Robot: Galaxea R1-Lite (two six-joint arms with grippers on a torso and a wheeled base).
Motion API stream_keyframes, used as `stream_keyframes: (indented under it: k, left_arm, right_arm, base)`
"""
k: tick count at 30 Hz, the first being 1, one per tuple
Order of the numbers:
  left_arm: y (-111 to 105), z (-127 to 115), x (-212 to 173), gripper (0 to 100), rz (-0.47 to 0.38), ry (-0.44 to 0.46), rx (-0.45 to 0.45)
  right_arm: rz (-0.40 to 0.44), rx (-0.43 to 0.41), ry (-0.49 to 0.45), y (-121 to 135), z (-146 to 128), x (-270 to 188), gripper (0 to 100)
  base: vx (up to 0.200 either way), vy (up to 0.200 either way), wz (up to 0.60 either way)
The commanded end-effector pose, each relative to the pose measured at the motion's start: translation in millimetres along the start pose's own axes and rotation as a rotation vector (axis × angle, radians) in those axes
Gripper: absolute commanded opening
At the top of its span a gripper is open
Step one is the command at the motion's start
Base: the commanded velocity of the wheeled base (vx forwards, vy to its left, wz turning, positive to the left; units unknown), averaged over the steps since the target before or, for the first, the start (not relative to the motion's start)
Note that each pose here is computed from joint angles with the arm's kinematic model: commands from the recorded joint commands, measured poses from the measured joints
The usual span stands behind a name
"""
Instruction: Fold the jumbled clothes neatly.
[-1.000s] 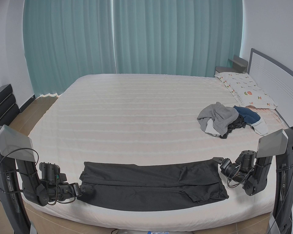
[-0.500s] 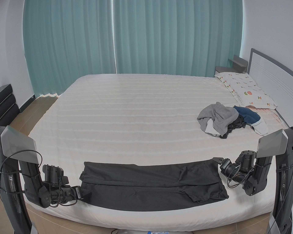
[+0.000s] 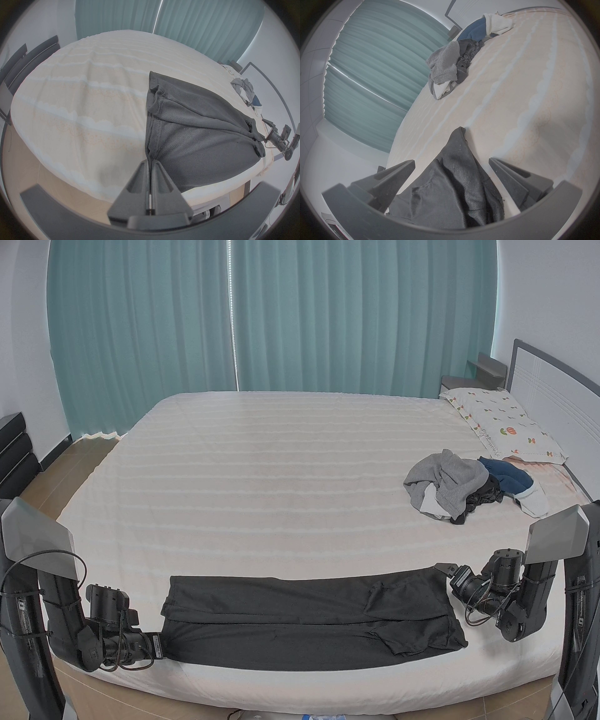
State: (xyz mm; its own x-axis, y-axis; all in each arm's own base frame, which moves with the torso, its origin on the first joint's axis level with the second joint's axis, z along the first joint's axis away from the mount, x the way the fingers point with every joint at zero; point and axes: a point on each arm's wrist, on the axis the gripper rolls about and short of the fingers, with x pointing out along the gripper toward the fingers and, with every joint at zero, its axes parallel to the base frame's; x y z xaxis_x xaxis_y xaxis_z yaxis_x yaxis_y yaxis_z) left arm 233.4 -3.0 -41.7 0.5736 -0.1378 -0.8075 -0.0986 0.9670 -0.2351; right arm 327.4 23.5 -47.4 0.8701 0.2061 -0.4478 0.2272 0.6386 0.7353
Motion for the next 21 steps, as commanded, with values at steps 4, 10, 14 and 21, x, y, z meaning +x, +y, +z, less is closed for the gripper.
stream_keyframes:
  k: [4, 10, 14, 21]
  left_arm:
    - [1, 0, 2, 0, 0.002, -0.001, -0.002]
    - [0, -1, -2, 100, 0.0, -0.005, 0.001]
    - [-2, 5, -7, 100, -0.026, -0.043, 0.0]
    - [-11, 33, -3, 100, -0.079, -0.157, -0.111]
  right_arm:
    - [-0.005, -0.001, 0.005, -1, -2, 1, 100]
    - [-0.005, -0.001, 0.005, -1, -2, 1, 100]
    - [-0.005, -0.001, 0.005, -1, -2, 1, 100]
    - [-0.005, -0.001, 0.005, -1, -2, 1, 100]
  base:
    - [0.0, 0.0, 0.0]
    - [0.0, 0.0, 0.0]
    - [0.0, 0.0, 0.0]
    - [0.0, 0.0, 0.0]
